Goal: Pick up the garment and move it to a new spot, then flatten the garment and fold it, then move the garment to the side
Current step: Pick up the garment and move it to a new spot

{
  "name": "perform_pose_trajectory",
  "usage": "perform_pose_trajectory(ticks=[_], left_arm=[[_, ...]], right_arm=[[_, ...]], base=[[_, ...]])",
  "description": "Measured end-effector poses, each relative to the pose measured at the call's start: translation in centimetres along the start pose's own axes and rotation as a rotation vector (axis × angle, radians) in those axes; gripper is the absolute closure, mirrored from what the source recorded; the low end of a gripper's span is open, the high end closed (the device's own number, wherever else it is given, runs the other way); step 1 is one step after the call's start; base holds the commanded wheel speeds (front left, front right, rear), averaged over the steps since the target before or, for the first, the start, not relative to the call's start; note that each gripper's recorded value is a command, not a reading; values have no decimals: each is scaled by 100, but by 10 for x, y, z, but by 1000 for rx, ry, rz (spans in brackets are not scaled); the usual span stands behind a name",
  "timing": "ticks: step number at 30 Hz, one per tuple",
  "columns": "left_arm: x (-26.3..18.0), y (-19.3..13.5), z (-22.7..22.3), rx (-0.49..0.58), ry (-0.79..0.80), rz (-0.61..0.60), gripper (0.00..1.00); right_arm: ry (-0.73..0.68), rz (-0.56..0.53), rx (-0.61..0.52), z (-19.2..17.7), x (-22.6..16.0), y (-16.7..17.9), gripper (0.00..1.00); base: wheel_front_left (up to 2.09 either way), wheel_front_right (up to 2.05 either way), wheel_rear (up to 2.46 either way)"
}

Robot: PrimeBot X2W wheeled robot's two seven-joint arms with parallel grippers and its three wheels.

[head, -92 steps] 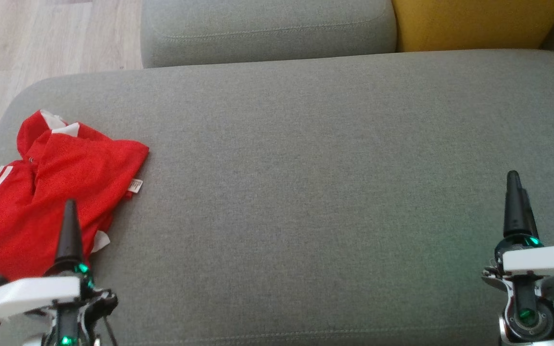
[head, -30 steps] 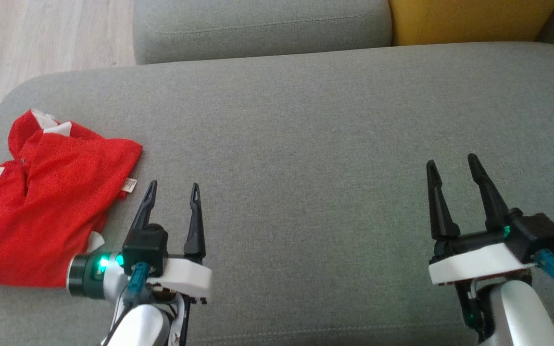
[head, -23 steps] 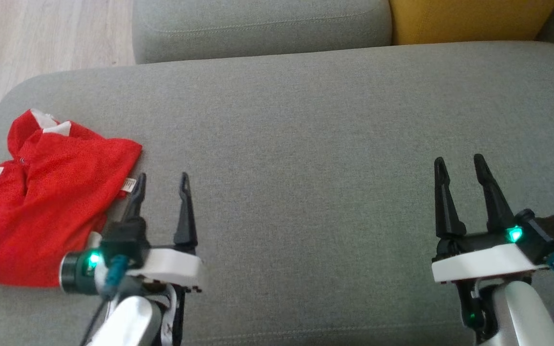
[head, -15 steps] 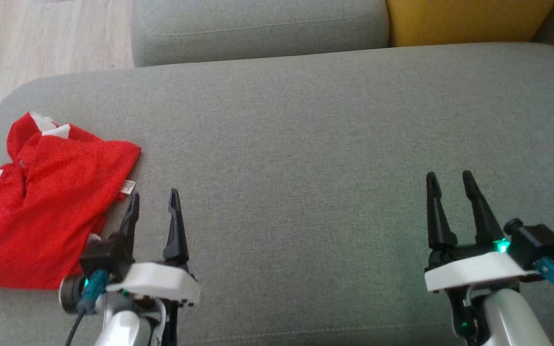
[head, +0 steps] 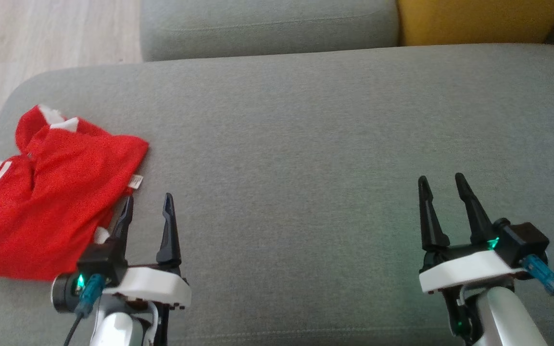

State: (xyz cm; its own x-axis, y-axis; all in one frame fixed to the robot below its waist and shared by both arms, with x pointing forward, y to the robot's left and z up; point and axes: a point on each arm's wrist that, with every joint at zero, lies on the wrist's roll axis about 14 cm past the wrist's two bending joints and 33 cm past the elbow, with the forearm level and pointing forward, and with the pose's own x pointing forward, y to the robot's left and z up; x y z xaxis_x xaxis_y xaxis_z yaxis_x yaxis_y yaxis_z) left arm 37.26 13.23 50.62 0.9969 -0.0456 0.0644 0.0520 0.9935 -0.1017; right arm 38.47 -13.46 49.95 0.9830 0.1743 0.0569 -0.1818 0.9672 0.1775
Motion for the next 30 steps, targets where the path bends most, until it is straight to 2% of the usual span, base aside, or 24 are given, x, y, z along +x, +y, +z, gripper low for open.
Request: perform_pose_trajectory(ticks=[7, 10, 20, 30], left_arm=[[-8, 29, 2, 8, -3, 94, 0], [-17, 51, 2, -35, -1, 183, 0], [-65, 113, 17, -10, -39, 406, 0], [-104, 138, 24, -10, -64, 518, 0]], right_arm=[[33, 98, 9, -12, 14, 31, 0], [35, 166, 12, -14, 22, 53, 0], [73, 396, 37, -29, 37, 132, 0], [82, 531, 62, -29, 32, 180, 0]], base=[[0, 0, 0], [0, 0, 0], [0, 0, 0], [0, 0, 0]])
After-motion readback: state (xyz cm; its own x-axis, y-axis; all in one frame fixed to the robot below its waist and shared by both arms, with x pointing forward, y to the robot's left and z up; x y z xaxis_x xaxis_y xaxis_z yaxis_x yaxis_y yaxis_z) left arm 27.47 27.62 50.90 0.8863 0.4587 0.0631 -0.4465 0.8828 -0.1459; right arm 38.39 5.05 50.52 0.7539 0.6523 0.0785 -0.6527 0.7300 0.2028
